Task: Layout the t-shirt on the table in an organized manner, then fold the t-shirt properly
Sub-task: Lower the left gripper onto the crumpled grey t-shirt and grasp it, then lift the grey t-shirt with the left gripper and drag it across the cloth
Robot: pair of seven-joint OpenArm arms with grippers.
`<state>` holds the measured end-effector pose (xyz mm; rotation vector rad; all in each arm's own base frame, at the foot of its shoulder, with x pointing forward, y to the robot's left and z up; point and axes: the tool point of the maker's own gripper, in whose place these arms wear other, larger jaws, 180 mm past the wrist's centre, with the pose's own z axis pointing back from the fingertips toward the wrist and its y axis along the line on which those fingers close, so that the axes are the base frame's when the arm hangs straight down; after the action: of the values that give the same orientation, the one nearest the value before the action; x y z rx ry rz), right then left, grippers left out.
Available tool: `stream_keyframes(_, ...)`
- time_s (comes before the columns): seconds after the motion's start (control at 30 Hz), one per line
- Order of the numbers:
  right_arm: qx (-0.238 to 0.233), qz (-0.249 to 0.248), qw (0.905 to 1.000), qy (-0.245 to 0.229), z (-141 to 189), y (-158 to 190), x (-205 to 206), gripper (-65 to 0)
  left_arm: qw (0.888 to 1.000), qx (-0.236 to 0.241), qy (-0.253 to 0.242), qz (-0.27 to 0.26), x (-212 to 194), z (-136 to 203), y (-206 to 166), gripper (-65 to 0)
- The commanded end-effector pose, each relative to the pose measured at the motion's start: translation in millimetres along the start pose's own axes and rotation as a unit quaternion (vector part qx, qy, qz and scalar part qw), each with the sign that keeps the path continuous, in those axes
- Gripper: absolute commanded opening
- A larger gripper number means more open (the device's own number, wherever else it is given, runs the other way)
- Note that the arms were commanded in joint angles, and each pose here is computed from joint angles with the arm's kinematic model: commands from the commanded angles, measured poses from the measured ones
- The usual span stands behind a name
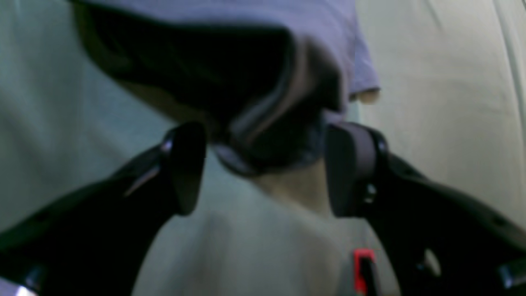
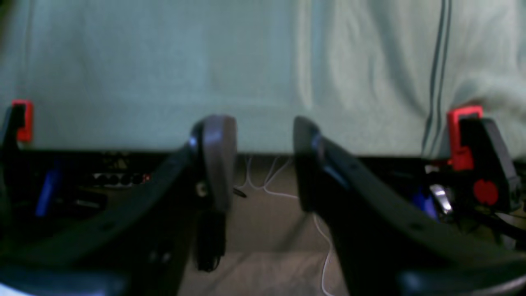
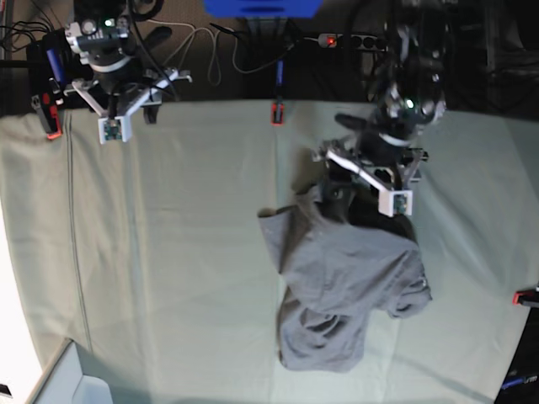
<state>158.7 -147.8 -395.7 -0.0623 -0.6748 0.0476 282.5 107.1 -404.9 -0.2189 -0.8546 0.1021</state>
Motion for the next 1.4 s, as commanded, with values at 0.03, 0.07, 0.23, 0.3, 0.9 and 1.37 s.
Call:
stream_keyframes(0.03,-0.001,0.004,1.0000,-0.008,3,-1,3,-38.8,0.999,0.011,-0.030,0.020,26,-10,13,-19.3)
stream_keyframes(0.07,-0.001,0.004,1.0000,-0.007,3,-1,2,-38.8,0.999,0.013,-0.036,0.033,34,-14,19,-19.3)
stream_keyframes(0.23,-0.004,0.004,1.0000,0.004,5,-3,-6,-38.8,0.991,0.035,-0.076,0.102,72,-22,55,-19.3)
stream_keyframes(0.3,-0.005,0.004,1.0000,0.004,5,-4,-7,-38.8,0.988,0.041,-0.087,0.124,85,-27,67,-19.3)
stream_keyframes(0.9,-0.007,0.008,0.9995,0.030,3,-7,-16,-38.9,0.982,0.045,-0.026,0.180,70,-82,72,-20.0)
stream_keyframes(1.37,-0.010,0.018,0.9994,0.028,3,-11,-14,-38.9,0.977,-0.047,-0.164,0.124,180,-67,-17,-64.5)
